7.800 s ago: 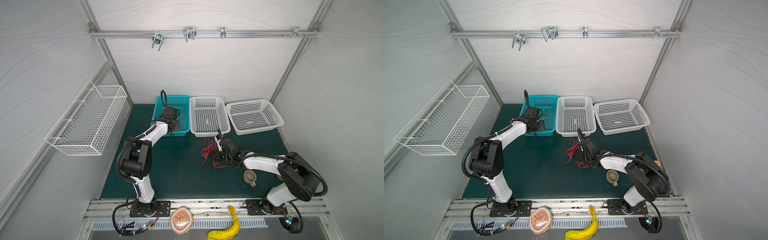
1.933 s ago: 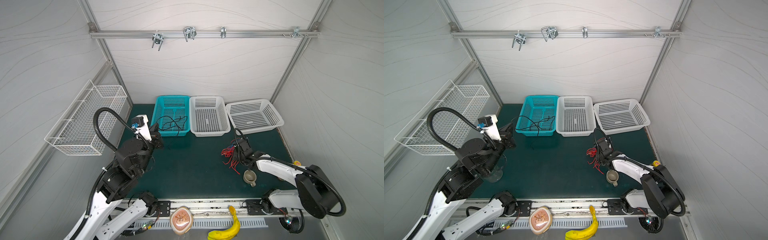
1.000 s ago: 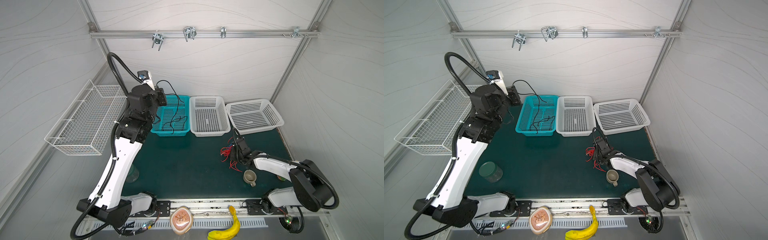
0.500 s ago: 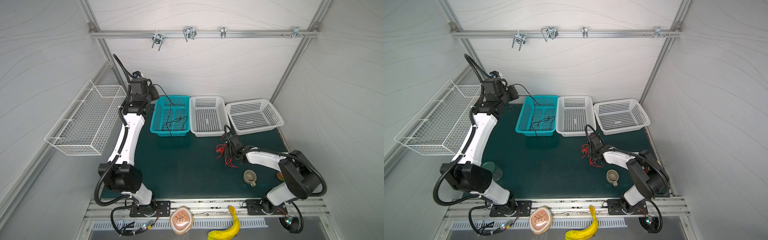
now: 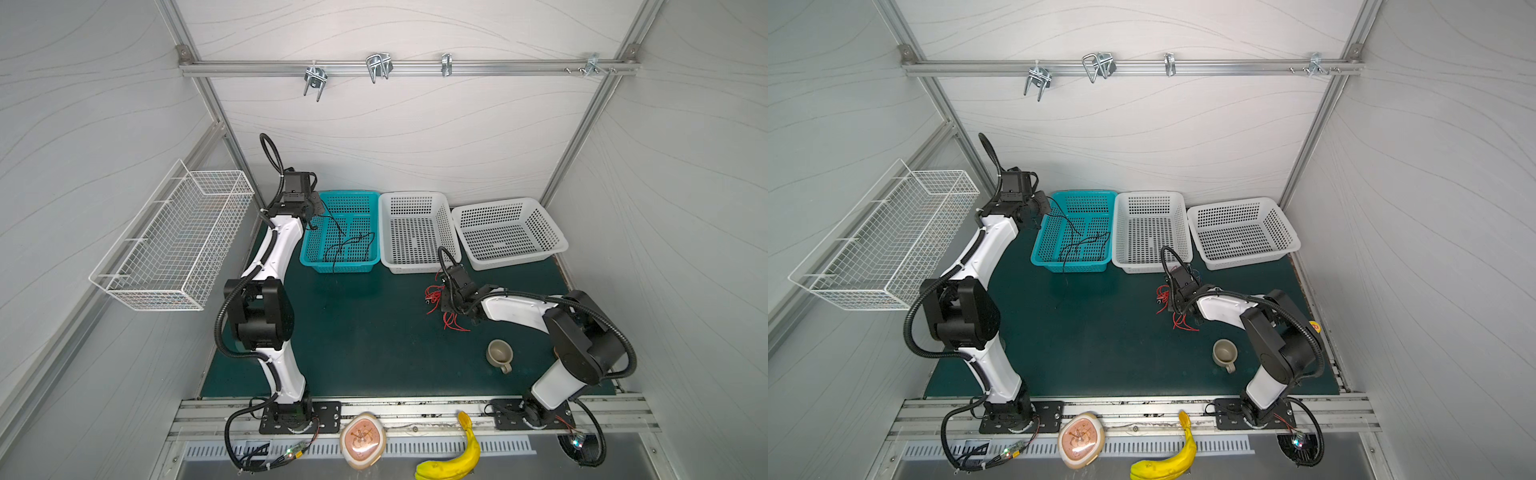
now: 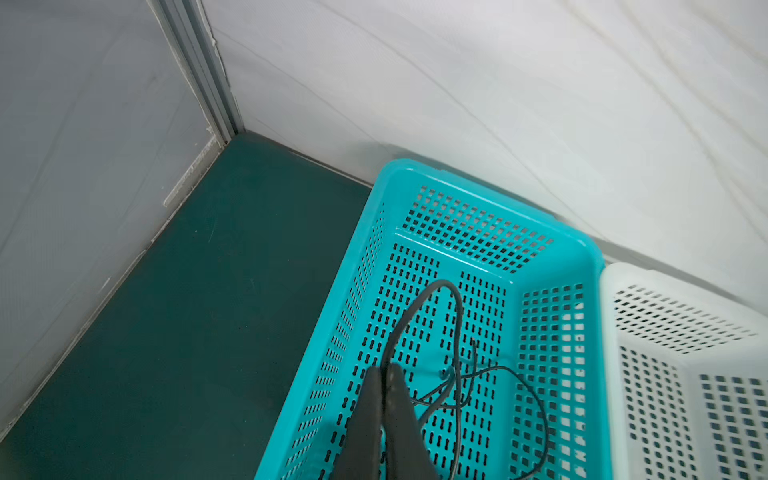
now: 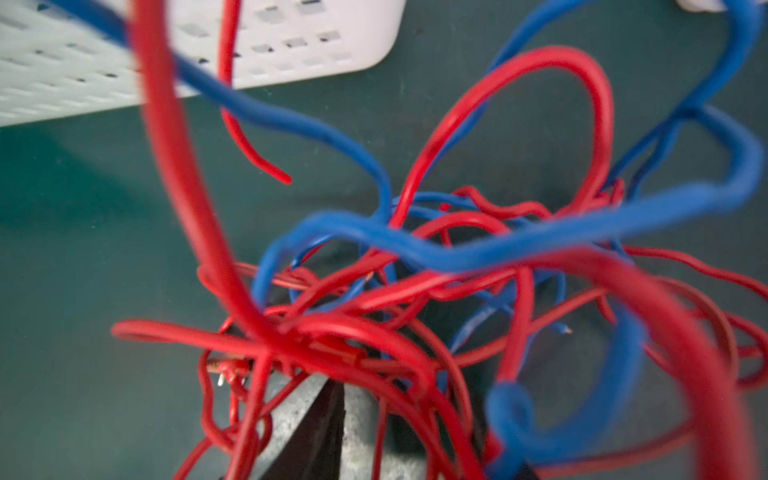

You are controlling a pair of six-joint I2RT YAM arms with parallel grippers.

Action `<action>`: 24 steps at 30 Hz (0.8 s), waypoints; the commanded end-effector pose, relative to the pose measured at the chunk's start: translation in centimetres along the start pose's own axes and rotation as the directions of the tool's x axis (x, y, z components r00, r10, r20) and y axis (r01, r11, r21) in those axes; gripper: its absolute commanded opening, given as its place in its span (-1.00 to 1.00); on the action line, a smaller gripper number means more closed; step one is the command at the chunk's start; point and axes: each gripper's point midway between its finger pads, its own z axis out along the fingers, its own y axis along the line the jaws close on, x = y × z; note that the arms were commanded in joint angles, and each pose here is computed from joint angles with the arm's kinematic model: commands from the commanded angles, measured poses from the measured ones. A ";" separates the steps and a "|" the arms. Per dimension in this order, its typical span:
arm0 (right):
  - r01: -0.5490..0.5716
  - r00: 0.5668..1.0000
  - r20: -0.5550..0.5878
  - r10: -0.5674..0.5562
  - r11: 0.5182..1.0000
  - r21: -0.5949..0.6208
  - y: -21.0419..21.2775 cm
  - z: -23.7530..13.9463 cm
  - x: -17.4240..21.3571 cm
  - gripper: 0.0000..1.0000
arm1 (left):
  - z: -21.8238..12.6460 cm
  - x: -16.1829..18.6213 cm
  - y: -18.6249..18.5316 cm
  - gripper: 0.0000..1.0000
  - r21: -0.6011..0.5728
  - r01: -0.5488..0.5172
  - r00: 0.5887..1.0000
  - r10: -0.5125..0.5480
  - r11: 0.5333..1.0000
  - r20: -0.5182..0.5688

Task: Untangle the cables
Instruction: 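Lower the black wire into the teal basket with the left gripper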

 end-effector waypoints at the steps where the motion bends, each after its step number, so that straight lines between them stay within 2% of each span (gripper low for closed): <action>1: 0.014 1.000 -0.024 -0.014 1.000 0.003 0.3 0.3 0.4 -0.16 | 1.4 1.7 -1.0 -1.00 -0.039 -0.071 0.997 0.070 0.997 -0.025; 5: 0.014 0.999 -0.031 -0.014 1.000 -0.001 0.3 0.5 0.7 -0.16 | 3.3 4.7 -1.4 -1.00 -0.056 -0.121 0.988 0.115 0.991 -0.105; 11: 0.018 0.999 -0.027 -0.018 1.000 0.004 0.1 0.4 0.8 -0.16 | 4.5 7.4 -1.4 -1.00 -0.069 -0.157 0.972 0.142 0.985 -0.184; 12: 0.018 1.000 -0.025 -0.018 1.000 0.003 0.1 0.3 0.8 -0.16 | 4.6 7.7 -1.5 -0.95 -0.066 -0.159 0.970 0.144 0.985 -0.194; 22: 0.015 1.000 -0.025 -0.015 1.000 -0.003 0.1 0.6 1.1 -0.15 | 3.9 9.2 -0.9 0.19 -0.071 -0.184 0.958 0.163 0.980 -0.237; 24: 0.014 1.000 -0.023 -0.014 1.000 -0.004 0.1 0.6 1.0 -0.16 | 3.6 9.1 -0.9 0.32 -0.072 -0.184 0.959 0.162 0.980 -0.233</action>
